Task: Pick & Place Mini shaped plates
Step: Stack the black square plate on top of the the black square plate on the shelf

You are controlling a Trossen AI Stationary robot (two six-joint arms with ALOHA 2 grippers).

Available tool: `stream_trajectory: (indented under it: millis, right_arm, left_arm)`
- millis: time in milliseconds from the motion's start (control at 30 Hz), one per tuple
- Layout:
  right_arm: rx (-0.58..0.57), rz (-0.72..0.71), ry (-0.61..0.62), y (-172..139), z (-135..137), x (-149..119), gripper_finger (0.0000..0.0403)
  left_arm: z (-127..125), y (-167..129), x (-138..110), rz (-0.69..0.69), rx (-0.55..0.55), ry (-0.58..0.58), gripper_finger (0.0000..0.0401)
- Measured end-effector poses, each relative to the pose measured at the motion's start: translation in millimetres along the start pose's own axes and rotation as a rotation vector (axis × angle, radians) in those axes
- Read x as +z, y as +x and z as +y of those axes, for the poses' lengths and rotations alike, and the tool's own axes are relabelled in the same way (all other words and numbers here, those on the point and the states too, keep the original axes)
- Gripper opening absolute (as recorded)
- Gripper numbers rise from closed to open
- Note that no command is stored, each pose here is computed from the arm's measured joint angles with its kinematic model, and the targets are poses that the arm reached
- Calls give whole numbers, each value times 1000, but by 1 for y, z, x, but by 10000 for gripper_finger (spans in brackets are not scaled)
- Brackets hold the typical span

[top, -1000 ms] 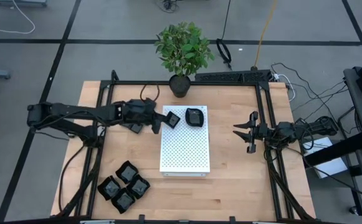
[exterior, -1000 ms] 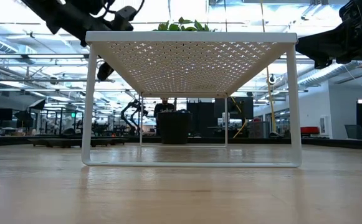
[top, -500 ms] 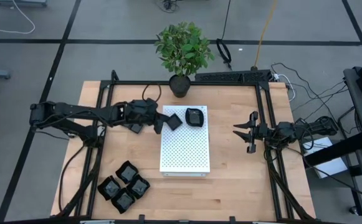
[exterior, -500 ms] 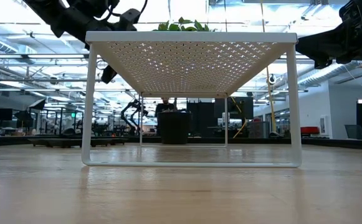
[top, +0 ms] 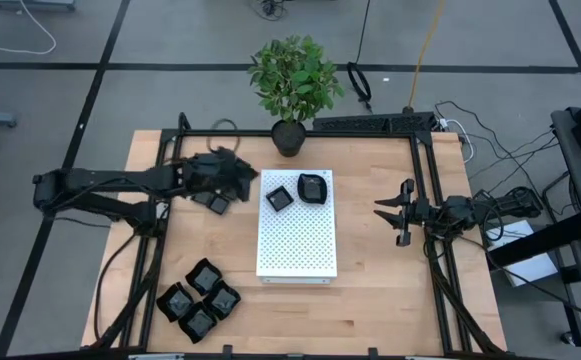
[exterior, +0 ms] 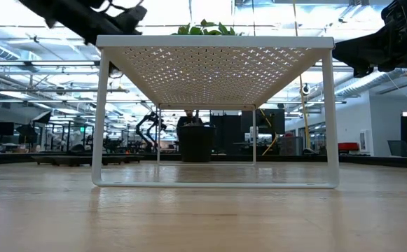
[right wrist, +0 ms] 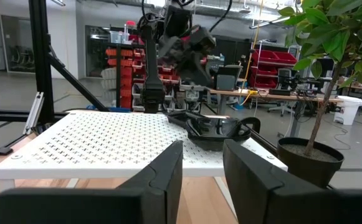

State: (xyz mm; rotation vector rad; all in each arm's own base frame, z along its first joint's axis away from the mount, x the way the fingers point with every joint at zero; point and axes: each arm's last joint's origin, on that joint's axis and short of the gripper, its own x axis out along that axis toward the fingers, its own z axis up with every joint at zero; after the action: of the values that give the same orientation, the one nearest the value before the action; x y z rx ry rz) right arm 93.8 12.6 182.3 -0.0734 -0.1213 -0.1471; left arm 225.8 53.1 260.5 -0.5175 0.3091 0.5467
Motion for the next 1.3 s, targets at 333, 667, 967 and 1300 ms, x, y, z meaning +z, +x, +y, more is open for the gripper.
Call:
stream_trajectory:
  millis: [333,667,967,1300]
  right_arm:
    - [0,0,0,0,0,0,102]
    - [0,0,0,0,0,0,102]
    - [0,0,0,0,0,0,102]
    - [0,0,0,0,0,0,102]
  left_arm:
    - [58,-11,-13,160,535,-104,215]
    - [98,45,-26,326,591,-117,215]
    - [131,76,-44,432,651,-128,200]
    - [150,91,-50,426,667,-173,202]
